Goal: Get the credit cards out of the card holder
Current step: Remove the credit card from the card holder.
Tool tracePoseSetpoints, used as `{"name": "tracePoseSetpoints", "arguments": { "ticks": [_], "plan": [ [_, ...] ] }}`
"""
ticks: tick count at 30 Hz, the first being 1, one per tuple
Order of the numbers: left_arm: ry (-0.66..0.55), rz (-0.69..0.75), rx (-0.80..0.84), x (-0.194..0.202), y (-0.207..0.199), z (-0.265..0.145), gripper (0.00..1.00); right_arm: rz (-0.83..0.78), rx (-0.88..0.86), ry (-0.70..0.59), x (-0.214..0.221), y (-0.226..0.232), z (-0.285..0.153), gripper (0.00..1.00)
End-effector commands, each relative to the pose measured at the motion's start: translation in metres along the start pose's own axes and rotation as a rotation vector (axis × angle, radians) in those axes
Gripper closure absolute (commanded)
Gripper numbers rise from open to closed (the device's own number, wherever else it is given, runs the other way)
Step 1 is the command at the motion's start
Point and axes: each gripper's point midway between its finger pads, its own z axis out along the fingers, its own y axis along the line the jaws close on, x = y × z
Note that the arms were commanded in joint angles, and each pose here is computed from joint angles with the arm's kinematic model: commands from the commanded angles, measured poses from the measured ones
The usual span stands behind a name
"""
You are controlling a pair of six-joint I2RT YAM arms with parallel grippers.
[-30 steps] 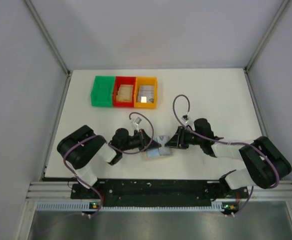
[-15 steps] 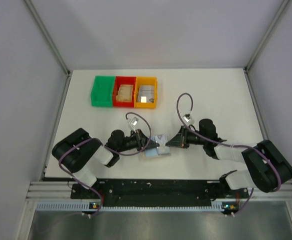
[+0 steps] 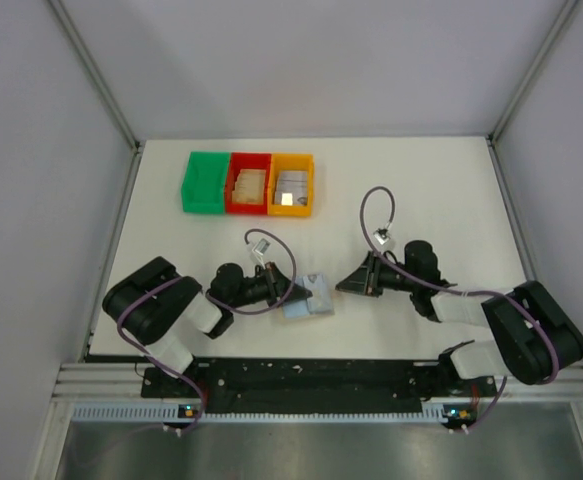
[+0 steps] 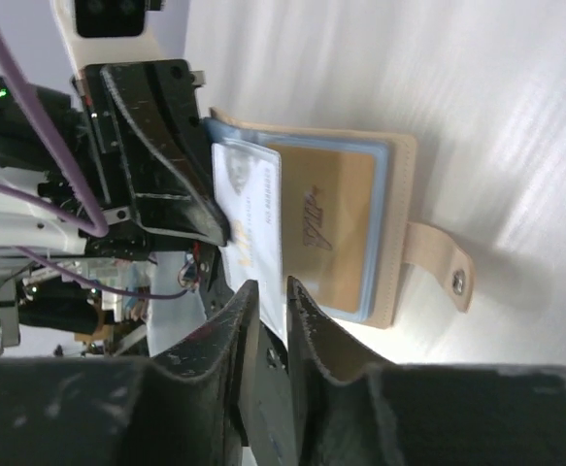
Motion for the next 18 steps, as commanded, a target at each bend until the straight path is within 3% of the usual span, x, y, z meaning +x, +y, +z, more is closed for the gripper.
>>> {"name": "tracePoseSetpoints", "arguments": {
  "ticks": [1,3,7,15,18],
  "plan": [
    [-0.047,0.128,0.197,-0.013,-0.050,-0.004,1.00,-0.093,-0.143,-0.033,-0.014,0.033,-0.003,0.70],
    [-0.044,0.133,0.217,-0.014,-0.056,-0.003,1.00,-0.099,-0.148,-0.029,-0.016,0.035,-0.002,0.55],
    [-0.039,0.145,0.263,-0.015,-0.069,-0.003,1.00,-0.102,-0.143,-0.021,-0.019,0.035,0.001,0.50],
    [-0.024,0.182,0.331,-0.016,-0.088,-0.003,1.00,-0.104,-0.183,0.001,-0.020,0.044,0.012,0.52],
    [-0.014,0.185,0.337,-0.015,-0.089,-0.002,1.00,-0.111,-0.220,0.004,-0.021,0.051,0.014,0.67]
  ]
}}
